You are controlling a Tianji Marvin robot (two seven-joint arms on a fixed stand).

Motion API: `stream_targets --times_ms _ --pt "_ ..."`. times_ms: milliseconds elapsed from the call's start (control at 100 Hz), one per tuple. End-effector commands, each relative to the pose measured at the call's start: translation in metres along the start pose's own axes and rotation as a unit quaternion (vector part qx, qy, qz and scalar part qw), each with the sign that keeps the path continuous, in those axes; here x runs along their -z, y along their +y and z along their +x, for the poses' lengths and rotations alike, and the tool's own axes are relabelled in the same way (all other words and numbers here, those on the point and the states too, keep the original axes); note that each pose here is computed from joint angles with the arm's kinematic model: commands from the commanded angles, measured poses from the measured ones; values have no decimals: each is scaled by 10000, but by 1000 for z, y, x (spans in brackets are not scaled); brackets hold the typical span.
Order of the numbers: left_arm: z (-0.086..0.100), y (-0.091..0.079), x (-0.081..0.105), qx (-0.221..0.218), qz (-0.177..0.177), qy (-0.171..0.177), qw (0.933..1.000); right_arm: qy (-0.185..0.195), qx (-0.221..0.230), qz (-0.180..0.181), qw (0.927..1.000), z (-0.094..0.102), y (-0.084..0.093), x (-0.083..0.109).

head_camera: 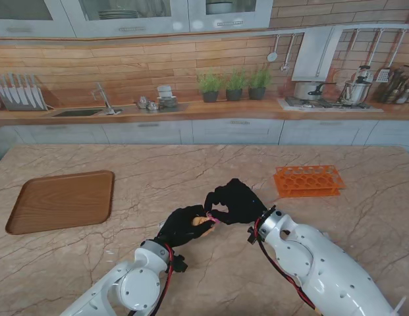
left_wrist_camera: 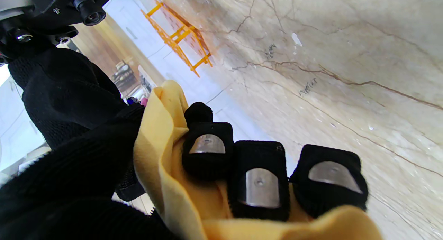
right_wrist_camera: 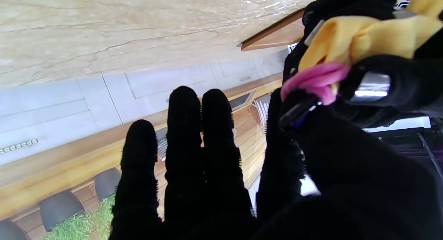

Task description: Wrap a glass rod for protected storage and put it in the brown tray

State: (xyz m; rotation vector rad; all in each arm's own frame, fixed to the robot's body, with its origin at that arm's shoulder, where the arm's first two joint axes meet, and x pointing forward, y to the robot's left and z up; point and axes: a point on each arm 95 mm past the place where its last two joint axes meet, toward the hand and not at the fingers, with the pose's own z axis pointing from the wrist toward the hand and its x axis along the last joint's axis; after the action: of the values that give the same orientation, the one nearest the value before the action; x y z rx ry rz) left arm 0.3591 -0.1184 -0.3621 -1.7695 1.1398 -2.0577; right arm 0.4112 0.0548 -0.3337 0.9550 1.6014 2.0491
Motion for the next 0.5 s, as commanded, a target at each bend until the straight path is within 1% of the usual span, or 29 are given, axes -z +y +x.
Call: stream_targets --times_ms 0,210,490 --pt "8 2 -1 127 38 54 9999 53 -39 25 10000 7 -4 -2" --pt "7 2 0 134 110 24 9998 42 -98 -11 9999 10 -4 -1" --pt "7 2 -1 127 187 25 9997 102 -221 90 9997 16 -6 -1"
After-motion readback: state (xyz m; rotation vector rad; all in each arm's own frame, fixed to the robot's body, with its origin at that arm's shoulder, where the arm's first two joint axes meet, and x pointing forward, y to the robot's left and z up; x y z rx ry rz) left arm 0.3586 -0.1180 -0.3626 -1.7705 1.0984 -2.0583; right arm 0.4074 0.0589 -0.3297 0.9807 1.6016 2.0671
